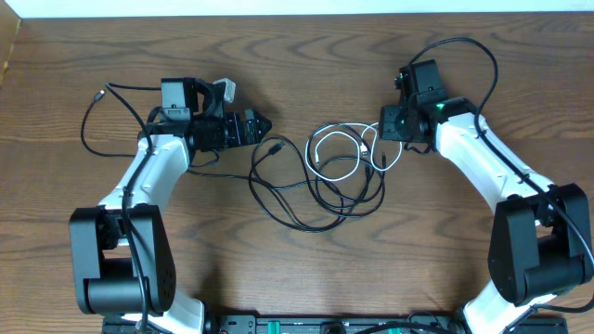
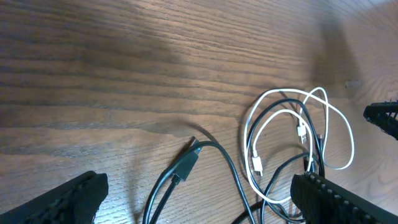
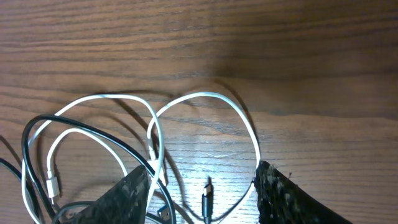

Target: Untangle cables

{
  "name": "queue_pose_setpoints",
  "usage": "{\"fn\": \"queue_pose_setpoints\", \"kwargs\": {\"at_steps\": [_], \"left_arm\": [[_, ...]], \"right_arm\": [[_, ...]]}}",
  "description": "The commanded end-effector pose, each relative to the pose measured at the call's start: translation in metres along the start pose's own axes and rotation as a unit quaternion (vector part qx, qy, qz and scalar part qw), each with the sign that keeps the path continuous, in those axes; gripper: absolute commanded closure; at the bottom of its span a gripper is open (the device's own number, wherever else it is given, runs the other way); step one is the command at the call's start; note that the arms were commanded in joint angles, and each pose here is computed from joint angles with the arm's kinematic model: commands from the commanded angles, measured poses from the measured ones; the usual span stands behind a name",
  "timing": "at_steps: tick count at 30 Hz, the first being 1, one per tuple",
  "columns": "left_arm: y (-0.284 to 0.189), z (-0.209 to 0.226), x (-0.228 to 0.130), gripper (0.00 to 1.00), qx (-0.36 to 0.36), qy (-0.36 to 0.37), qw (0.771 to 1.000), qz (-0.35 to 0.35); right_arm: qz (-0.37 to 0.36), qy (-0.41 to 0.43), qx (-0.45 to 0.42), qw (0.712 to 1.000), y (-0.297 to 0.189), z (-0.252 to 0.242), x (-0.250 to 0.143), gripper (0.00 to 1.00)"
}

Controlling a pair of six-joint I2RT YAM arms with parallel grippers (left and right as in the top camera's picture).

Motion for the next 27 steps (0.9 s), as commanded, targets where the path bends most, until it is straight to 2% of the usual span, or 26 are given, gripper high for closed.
{"fn": "queue_pose_setpoints", "kwargs": {"at_steps": [1, 11, 14, 16, 21, 27], "left_arm": [[-0.001, 0.001, 0.006, 0.00, 0.007, 0.008, 1.000, -0.006], [-0.001, 0.001, 0.006, 0.00, 0.007, 0.008, 1.000, -0.006], [-0.001, 0.001, 0.006, 0.00, 0.007, 0.008, 1.000, -0.006], [-0.001, 0.001, 0.006, 0.00, 0.007, 0.008, 1.000, -0.006], [-0.001, 0.001, 0.006, 0.00, 0.007, 0.008, 1.000, -0.006], [-0.001, 0.001, 0.006, 0.00, 0.007, 0.008, 1.000, -0.006]], "right_arm": [[0.002, -0.004, -0.005, 1.000, 0.001, -0.001, -0.003, 0.49], [-0.012, -0.022, 0.023, 0.999, 0.002, 0.017, -0.004, 0.47], [-0.025, -0.068, 0.039, 0.997, 0.007, 0.029, -0.003, 0.46], [-0.065, -0.112, 0.063, 0.990, 0.011, 0.043, 0.006, 0.43], [-0.122, -0.124, 0.101, 0.980, 0.010, 0.057, 0.024, 0.41], [-0.102, -0.123, 0.093, 0.983, 0.044, 0.052, 0.018, 0.41]]}}
Point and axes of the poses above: each gripper's point midway between its finger pads, its own y axis out along the fingers, its own z axis along the line the jaws close on, x = y × z, the point moved 8 cm from there along -y, back along the fingers, and after that the axes turned 10 degrees about y, right-handed, at the moved point
